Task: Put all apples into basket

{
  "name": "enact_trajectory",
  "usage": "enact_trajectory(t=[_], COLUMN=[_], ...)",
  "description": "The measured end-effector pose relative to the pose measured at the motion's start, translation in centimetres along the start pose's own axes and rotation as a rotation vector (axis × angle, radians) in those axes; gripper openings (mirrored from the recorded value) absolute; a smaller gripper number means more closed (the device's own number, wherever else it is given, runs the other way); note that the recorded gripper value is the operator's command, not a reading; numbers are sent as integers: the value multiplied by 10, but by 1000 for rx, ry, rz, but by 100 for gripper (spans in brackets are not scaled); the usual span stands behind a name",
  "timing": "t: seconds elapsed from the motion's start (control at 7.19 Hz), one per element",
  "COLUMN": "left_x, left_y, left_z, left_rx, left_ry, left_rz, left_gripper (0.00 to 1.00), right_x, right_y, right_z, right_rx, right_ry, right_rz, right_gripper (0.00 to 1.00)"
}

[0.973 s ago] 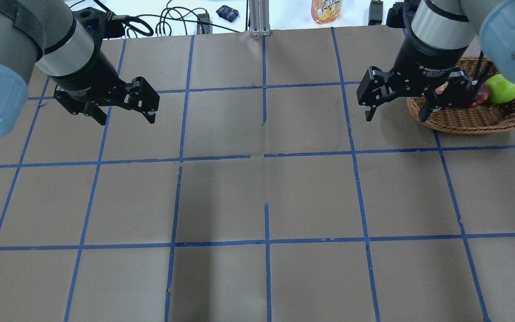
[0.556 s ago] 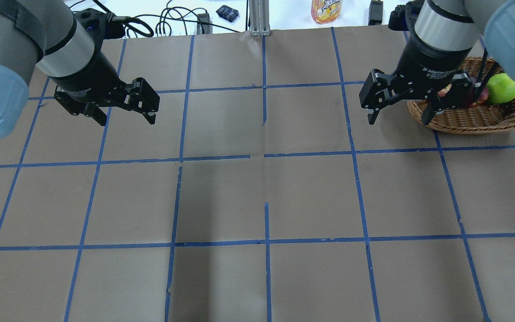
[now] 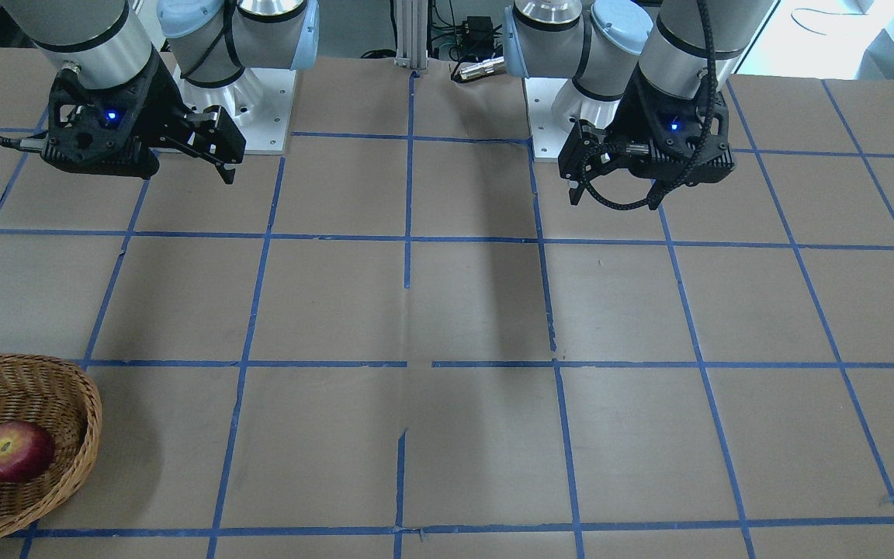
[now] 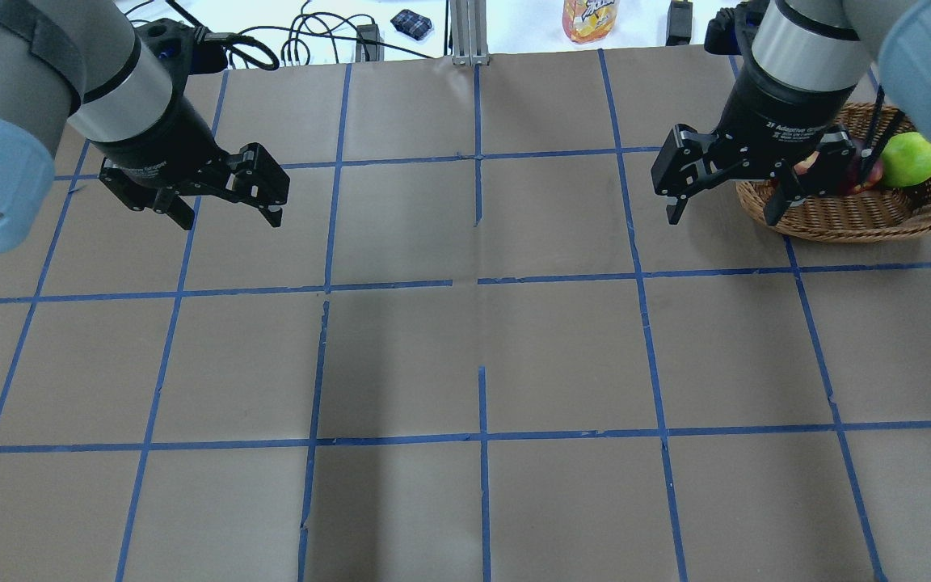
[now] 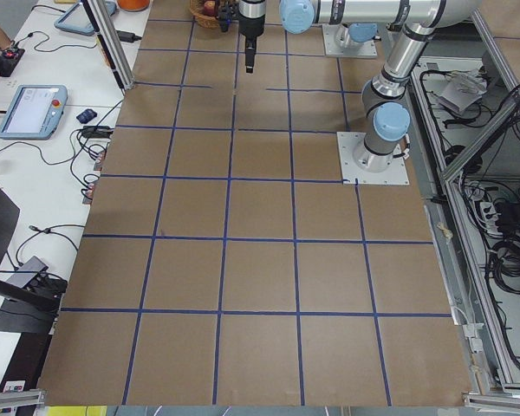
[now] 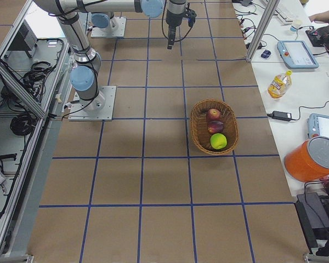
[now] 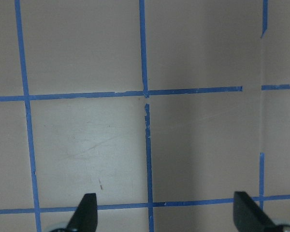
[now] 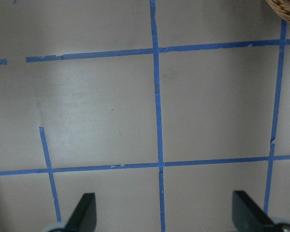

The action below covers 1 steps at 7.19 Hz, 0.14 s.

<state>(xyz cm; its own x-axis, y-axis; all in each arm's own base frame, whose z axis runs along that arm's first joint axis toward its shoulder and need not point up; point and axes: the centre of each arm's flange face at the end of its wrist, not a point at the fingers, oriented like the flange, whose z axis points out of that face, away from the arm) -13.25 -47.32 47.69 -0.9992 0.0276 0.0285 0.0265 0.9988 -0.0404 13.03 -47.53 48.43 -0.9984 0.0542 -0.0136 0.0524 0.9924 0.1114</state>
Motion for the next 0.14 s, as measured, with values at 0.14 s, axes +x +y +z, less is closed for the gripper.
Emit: enact_trajectory(t=[0.14], left_x=[0], left_y=[0], left_z=[0], left_rx=[0], left_ry=[0], left_rz=[0], left_gripper=[100], right_x=[-1], right_y=[0], right_z=[-2], right_rx=[5], right_ry=[-1], right_rz=[-2], right_gripper=[100])
